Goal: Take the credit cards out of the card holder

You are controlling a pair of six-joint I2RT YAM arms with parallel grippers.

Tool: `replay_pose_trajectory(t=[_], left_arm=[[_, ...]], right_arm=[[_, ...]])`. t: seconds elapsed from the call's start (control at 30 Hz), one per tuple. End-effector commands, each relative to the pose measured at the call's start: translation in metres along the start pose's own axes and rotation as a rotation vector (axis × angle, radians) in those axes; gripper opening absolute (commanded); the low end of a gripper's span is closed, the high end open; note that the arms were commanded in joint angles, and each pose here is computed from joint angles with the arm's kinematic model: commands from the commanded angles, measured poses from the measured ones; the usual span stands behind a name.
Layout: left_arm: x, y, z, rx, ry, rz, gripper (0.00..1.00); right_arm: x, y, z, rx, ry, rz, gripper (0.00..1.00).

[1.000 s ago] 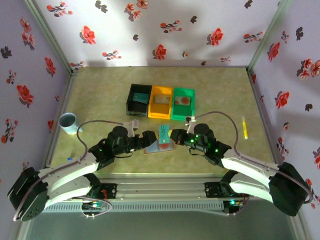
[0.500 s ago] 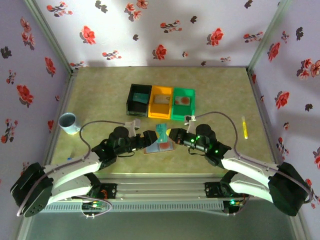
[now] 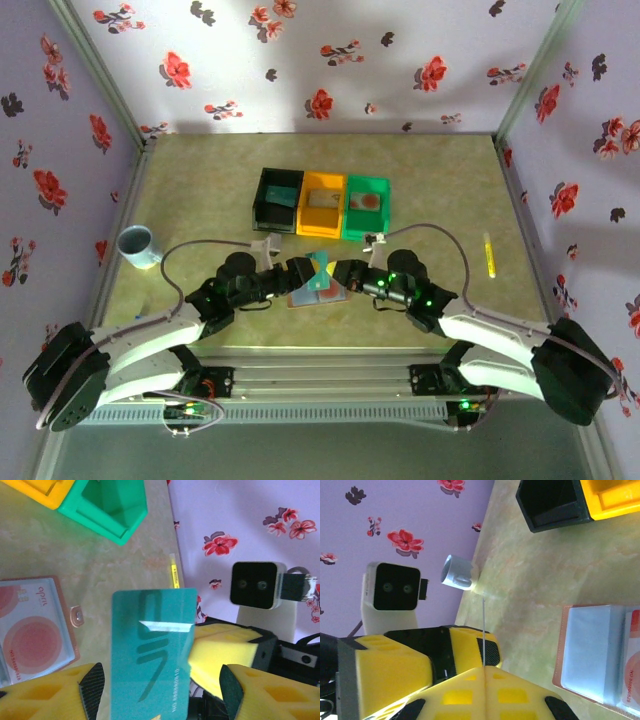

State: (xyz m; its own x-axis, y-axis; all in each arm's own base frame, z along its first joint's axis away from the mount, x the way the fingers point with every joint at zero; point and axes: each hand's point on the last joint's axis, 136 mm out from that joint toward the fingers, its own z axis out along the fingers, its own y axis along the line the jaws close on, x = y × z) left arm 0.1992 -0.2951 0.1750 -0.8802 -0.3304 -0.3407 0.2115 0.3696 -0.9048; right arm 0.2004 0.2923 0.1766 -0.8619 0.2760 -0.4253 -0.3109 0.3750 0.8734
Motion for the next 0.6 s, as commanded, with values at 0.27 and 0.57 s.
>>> replay_pose_trajectory(t=[0.27,0.57], left_arm=[[0.001,-0.013,-0.002,0.069,-0.003,0.000,0.56],[0.001,-0.013,-0.006,0.072,-0.007,-0.001,0.40]], right_arm=[[0.001,0.009,0.006,-0.031,0.010,-0.009,0.00],[0.003,0.002,0.007,-0.002,0.013,-0.015,0.00]])
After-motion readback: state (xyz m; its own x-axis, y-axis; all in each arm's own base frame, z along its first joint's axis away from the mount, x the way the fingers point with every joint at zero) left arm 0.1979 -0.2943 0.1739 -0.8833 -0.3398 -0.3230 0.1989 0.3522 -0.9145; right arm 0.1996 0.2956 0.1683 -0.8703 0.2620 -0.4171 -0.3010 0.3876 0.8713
